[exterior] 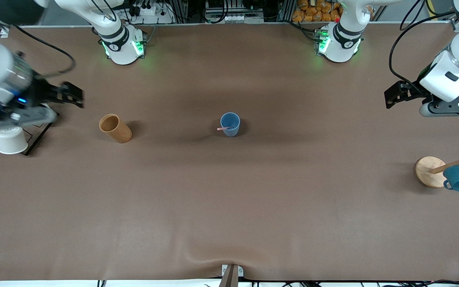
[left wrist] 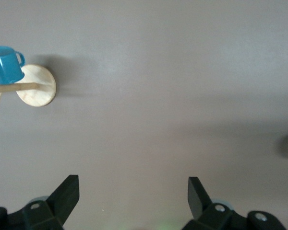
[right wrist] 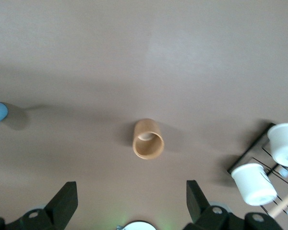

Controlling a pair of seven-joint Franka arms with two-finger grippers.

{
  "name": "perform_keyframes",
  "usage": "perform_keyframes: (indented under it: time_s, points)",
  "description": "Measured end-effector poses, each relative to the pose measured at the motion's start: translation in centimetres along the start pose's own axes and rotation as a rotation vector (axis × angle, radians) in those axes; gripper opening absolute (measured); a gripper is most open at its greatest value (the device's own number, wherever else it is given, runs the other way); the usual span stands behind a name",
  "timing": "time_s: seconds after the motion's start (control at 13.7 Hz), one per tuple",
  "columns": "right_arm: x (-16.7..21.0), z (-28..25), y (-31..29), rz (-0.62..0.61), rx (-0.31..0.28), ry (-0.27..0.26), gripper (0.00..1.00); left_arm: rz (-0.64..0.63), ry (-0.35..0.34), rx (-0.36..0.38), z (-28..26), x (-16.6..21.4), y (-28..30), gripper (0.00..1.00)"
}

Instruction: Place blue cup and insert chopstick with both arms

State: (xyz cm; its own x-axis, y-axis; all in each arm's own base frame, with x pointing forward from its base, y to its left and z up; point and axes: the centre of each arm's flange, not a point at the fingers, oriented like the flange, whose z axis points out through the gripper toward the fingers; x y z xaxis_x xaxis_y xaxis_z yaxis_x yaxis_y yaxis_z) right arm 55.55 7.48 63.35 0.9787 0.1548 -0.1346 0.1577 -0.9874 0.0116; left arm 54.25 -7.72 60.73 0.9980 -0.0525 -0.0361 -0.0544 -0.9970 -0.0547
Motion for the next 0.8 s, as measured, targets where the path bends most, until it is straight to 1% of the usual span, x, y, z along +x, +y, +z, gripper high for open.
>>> perform_keyframes:
  time_s: [0.29,0.44,0.58,0.8]
  points:
    - [-4.6,-2.6,7.9,0.143,0.013,0.009,1.00,0.016,0.007,-0.006,-0.4,-0.2,-0.3,1.00]
    - [-6.1,-3.0,10.6,0.197,0.021,0.006,1.00,0.014,0.011,-0.018,-0.7,-0.4,-0.3,1.00]
    - [-6.6,-3.1,11.9,0.223,0.027,0.008,1.00,0.008,0.020,-0.020,-1.2,-0.6,-0.6,1.00]
    - [-6.6,-3.2,11.7,0.239,0.037,0.010,1.00,-0.006,0.031,-0.033,-1.8,-1.0,-1.2,1.00]
